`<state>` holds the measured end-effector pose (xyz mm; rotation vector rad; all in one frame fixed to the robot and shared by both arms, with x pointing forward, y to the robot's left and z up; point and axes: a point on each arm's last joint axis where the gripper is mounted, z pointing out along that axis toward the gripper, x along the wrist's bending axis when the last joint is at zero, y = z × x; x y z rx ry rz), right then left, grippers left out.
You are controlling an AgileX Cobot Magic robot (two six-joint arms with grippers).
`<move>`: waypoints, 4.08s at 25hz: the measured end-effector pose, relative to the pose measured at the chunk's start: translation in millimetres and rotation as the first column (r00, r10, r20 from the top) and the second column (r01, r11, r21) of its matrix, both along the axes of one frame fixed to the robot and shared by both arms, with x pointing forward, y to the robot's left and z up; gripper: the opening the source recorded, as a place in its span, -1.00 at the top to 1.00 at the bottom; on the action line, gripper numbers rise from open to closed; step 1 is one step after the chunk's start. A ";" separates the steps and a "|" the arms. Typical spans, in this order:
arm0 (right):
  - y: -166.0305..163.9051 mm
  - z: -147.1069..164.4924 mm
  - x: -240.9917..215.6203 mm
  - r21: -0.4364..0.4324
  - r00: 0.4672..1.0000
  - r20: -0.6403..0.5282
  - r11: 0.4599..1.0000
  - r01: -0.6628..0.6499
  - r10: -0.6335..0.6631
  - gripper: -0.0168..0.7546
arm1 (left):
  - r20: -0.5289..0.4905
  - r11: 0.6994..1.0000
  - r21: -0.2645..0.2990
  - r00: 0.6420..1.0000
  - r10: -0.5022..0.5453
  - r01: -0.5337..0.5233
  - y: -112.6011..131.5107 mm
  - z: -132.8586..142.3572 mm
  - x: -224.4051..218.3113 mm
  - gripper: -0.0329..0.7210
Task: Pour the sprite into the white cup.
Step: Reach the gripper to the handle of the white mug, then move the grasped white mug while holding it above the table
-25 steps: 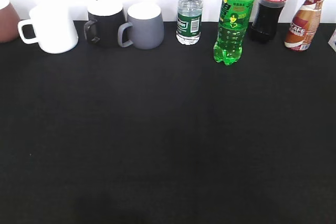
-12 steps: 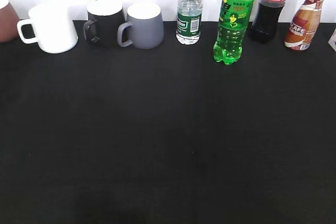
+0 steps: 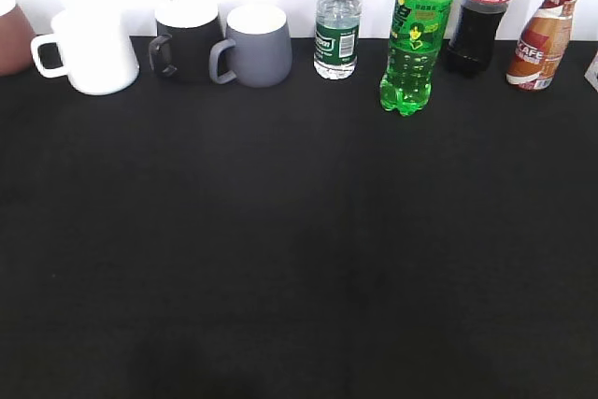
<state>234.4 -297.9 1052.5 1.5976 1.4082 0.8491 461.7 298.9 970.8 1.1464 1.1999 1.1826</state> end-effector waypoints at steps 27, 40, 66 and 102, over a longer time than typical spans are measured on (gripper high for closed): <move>0.6 0.0 0.1 0.006 1.000 0.001 1.000 -0.004 0.004 -0.38 | -0.061 0.996 0.077 0.997 -0.046 0.051 0.9 -84.5 152.9 -0.19; 6.2 17.9 12.1 0.078 0.995 0.088 0.995 -0.060 0.053 -0.38 | -0.017 0.994 0.111 1.000 0.007 -0.005 6.4 -79.6 168.3 -0.18; 9.7 18.7 13.3 0.115 0.992 0.096 0.989 -0.088 0.077 -0.24 | 0.041 0.992 0.123 0.999 -0.009 0.004 8.8 -98.8 217.7 -0.07; 22.6 -37.9 212.3 0.107 0.814 0.098 0.807 -0.580 0.572 0.29 | 0.026 0.982 0.102 0.986 -0.165 0.162 -8.7 43.6 33.8 0.82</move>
